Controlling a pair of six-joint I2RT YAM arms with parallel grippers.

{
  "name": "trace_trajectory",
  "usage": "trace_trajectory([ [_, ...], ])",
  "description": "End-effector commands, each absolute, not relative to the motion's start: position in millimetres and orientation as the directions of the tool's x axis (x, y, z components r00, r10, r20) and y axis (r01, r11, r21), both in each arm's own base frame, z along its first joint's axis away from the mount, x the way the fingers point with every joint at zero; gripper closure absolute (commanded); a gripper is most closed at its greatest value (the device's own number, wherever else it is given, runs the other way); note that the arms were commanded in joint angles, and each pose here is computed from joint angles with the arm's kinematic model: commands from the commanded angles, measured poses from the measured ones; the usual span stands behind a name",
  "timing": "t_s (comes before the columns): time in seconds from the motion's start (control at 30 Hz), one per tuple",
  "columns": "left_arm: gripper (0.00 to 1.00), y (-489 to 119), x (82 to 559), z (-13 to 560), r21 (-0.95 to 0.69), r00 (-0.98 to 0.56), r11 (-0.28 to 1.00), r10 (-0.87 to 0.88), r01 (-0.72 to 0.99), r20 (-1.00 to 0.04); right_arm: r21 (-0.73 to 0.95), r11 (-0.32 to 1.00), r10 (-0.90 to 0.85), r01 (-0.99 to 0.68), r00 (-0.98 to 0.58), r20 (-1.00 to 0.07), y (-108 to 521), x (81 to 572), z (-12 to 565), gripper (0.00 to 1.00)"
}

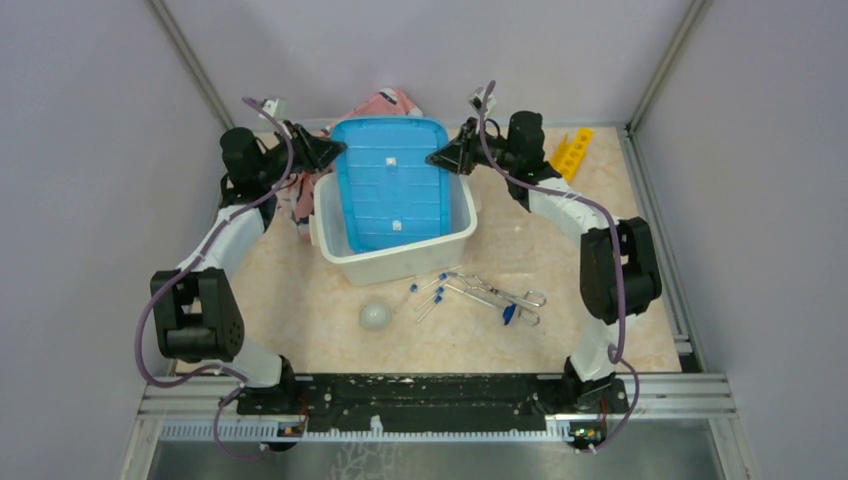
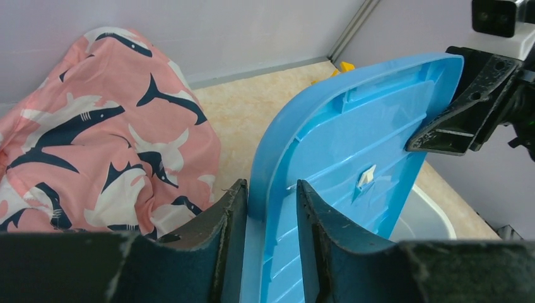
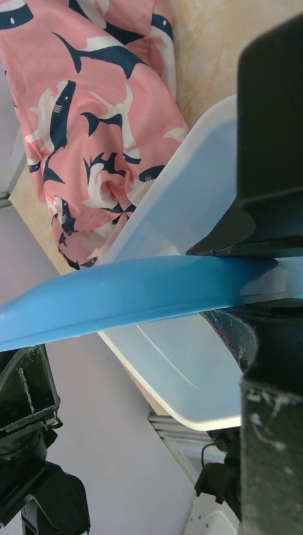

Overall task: Organize the chemistry lab equipment
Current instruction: Pick up the storage box lid at the center of the board.

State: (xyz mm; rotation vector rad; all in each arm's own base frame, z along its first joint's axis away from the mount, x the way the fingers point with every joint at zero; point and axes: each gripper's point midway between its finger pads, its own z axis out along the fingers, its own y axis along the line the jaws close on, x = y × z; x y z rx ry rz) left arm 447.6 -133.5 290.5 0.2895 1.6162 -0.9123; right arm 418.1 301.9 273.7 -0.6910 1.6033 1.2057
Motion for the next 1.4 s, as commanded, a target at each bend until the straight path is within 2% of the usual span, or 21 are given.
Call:
trace_trajectory([
  [0.0, 0.59, -142.7, 444.2, 314.0, -0.365, -0.237, 0.617, -0.282, 0.697, -0.930, 0.269, 0.211, 0.196, -0.940, -0.229, -0.953, 312.2, 413.2, 336.0, 1.00],
  [0.2, 0.54, -136.8, 447.3, 322.7, -0.358, -0.204, 0.651, -0.302, 0.669, -0.931, 0.232, 0.193, 0.229, -0.953, -0.187, -0.955, 310.9, 416.3, 359.8, 1.00],
  [0.67, 0.40, -97.6, 440.4, 376.3, -0.358, 0.010, 0.792, -0.417, 0.495, -0.909, 0.169, 0.253, 0.263, -0.953, -0.101, -0.960, 298.1, 415.0, 396.5, 1.00],
  [1.0, 0.38, -86.5, 417.5, 402.8, -0.329, 0.094, 0.837, -0.406, 0.437, -0.909, 0.108, 0.280, 0.333, -0.954, -0.009, -0.943, 289.2, 410.5, 438.5, 1.00],
  [1.37, 0.39, -130.7, 372.8, 367.4, -0.266, -0.037, 0.860, -0.278, 0.436, -0.960, -0.012, 0.414, 0.437, -0.910, 0.210, -0.874, 249.8, 396.2, 527.9, 1.00],
])
